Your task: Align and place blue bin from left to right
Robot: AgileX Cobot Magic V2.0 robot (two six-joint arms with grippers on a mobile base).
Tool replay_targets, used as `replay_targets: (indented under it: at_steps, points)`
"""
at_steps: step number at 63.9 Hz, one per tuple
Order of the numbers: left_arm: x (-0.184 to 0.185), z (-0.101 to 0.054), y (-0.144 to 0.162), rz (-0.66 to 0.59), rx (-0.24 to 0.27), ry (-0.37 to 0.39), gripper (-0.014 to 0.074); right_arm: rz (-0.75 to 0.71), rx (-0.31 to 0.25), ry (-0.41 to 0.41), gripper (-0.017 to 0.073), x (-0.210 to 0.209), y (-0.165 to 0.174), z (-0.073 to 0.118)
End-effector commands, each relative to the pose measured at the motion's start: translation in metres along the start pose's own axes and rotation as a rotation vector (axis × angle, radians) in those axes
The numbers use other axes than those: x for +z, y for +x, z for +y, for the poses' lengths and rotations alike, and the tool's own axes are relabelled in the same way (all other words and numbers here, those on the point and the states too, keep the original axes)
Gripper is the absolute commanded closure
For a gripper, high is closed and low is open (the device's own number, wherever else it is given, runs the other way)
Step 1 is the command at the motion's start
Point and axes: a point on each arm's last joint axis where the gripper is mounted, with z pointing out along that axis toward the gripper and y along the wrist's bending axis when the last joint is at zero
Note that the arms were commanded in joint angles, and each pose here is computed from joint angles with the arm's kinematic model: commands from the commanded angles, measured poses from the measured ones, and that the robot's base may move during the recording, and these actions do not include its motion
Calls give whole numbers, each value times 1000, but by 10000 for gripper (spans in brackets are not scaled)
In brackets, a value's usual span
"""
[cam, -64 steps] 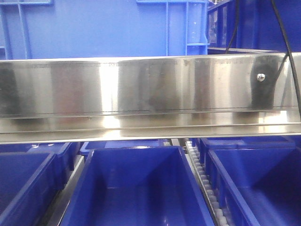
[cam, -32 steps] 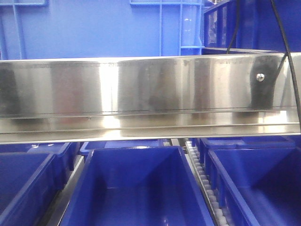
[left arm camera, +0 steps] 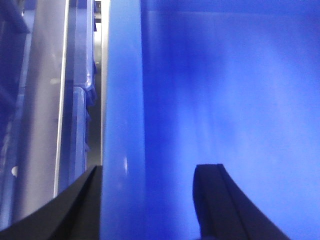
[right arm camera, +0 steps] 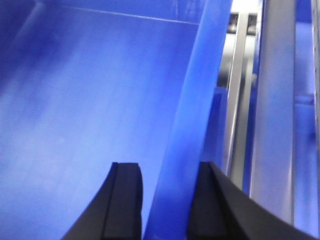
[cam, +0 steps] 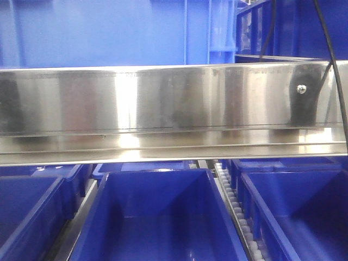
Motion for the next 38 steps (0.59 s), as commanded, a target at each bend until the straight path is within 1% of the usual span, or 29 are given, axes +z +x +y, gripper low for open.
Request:
replay_targets:
  at_steps: [1, 5, 14, 25, 31, 38]
  points:
    - [-49, 2, -10, -148, 28, 14, 610, -140, -37, -4, 631, -35, -14, 3]
    - [-60, 2, -9, -170, 26, 21, 610, -174, -42, -12, 631, -47, -17, 6]
    - [-91, -1, -7, -222, 18, 67, 610, -253, -60, -38, 631, -76, -21, 17]
    - [-129, -13, 0, -291, 43, 102, 610, -313, -86, -73, 631, -105, -20, 32]
    - [-150, -17, 5, -332, 35, 101, 610, -333, -97, -89, 632, -117, -18, 38]
    - [-169, -20, 10, -370, 20, 100, 610, -353, -102, -97, 637, -129, -16, 41]
